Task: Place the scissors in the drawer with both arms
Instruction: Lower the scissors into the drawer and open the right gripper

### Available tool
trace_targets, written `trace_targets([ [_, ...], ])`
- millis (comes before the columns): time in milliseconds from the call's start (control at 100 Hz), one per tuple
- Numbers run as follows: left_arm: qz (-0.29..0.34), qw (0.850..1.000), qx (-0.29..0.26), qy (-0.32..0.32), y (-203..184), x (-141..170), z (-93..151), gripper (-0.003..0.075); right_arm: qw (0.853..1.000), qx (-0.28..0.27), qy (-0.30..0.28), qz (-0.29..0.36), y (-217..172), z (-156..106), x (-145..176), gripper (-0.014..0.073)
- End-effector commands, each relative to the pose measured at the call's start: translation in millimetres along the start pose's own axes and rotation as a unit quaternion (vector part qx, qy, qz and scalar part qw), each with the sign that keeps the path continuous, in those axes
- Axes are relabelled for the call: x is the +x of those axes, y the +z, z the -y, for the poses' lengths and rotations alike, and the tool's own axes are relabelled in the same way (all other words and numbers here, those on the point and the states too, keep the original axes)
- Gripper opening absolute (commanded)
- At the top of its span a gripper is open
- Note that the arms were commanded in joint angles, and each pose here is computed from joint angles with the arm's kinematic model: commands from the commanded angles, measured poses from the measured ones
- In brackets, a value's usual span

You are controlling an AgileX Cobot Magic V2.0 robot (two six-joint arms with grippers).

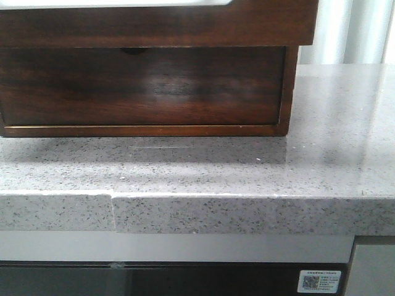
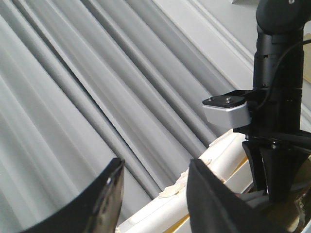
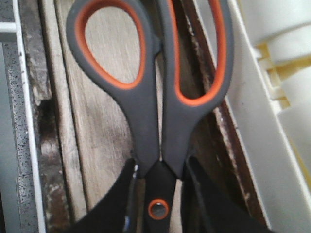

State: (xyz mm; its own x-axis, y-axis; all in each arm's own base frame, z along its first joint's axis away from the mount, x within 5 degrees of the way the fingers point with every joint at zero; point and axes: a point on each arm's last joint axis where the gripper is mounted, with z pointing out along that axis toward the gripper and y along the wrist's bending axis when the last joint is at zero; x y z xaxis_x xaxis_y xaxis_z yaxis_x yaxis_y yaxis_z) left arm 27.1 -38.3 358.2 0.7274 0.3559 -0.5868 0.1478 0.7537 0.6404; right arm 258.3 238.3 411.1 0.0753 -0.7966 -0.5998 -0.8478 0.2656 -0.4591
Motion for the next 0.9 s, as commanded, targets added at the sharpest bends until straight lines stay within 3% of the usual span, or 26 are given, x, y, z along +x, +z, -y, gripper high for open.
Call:
trace_targets([
  [0,0.018,1.000,-0.007,-0.023,3,-7,-6,0.0283,0.998,0.045,-0.011,0.044,-18,9,-12,-0.0065],
  [670,0.017,1.000,-0.007,-0.023,3,-7,-6,0.0283,0.999,0.026,-0.014,0.015,1,7,-7,-0.0050],
  [760,0.017,1.000,-0.007,-0.023,3,-7,-6,0.0283,0.999,0.026,-0.014,0.015,1,7,-7,0.0015],
  [890,0.017,1.000,-0.007,-0.023,3,-7,-6,0.0283,0.999,0.026,-0.014,0.016,1,7,-7,0.0203],
])
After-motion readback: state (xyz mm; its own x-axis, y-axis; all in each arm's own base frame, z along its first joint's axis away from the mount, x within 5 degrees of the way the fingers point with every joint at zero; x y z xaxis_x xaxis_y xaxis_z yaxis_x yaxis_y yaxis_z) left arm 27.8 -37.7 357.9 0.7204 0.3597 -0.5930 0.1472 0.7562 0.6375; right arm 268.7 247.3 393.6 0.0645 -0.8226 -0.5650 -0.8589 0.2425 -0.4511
